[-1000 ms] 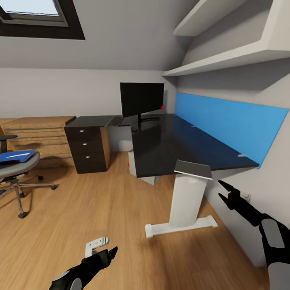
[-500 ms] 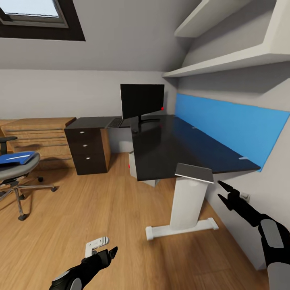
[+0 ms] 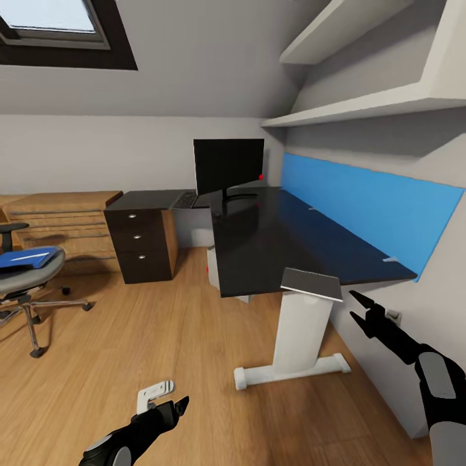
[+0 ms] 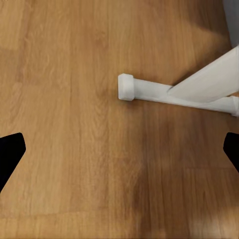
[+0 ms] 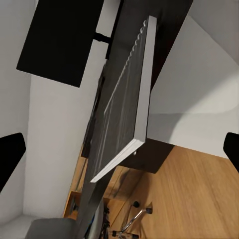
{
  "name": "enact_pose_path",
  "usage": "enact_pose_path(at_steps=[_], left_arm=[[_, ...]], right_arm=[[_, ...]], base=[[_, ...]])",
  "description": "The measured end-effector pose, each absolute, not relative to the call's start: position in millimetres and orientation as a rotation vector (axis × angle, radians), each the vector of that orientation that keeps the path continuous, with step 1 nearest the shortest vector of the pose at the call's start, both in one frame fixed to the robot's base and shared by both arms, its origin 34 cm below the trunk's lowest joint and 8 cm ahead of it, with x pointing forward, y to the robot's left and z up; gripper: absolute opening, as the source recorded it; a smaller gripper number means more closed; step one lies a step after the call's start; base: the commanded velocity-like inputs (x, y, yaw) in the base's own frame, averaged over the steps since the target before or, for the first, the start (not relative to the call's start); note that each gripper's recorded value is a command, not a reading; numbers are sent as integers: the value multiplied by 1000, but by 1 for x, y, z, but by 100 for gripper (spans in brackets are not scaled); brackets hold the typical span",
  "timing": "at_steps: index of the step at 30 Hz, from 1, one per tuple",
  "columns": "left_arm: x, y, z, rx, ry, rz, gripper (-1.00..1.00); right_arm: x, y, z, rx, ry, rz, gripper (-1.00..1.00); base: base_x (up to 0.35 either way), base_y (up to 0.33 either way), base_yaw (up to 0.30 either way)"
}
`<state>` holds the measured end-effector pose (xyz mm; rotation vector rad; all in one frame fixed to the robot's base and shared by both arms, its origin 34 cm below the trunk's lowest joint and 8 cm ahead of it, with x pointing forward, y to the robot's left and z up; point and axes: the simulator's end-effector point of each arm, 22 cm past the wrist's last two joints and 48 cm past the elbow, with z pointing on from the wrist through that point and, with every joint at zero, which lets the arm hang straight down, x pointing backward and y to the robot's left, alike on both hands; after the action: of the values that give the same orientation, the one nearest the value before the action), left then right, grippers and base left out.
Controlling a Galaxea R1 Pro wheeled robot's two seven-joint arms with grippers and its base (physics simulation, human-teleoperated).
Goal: In the bedroom, organize the workspace by keeping the computer under the desk, ensuring the monitor is on the desk, placing the keyboard on the desk next to the monitor, placing the mouse on the desk next to the keyboard, moving the folder from the swivel chair onto the desk next to the mouse, stacking the notebook on top of the folder with the pen on top of the notebook, and positioning the swivel chair next to the desk.
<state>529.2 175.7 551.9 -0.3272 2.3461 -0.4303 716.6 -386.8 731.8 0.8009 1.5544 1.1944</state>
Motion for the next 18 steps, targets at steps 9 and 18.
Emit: enact_pose_path(at_steps=[9, 18], left_arm=[[529, 175, 552, -326, 2346, -432, 100], [531, 176, 553, -328, 2337, -429, 100]], right_arm=[[717, -387, 731, 801, 1559, 1191, 100], [716, -386, 728, 796, 1576, 1177, 100]], base=[[1, 0, 0], [135, 24, 0]])
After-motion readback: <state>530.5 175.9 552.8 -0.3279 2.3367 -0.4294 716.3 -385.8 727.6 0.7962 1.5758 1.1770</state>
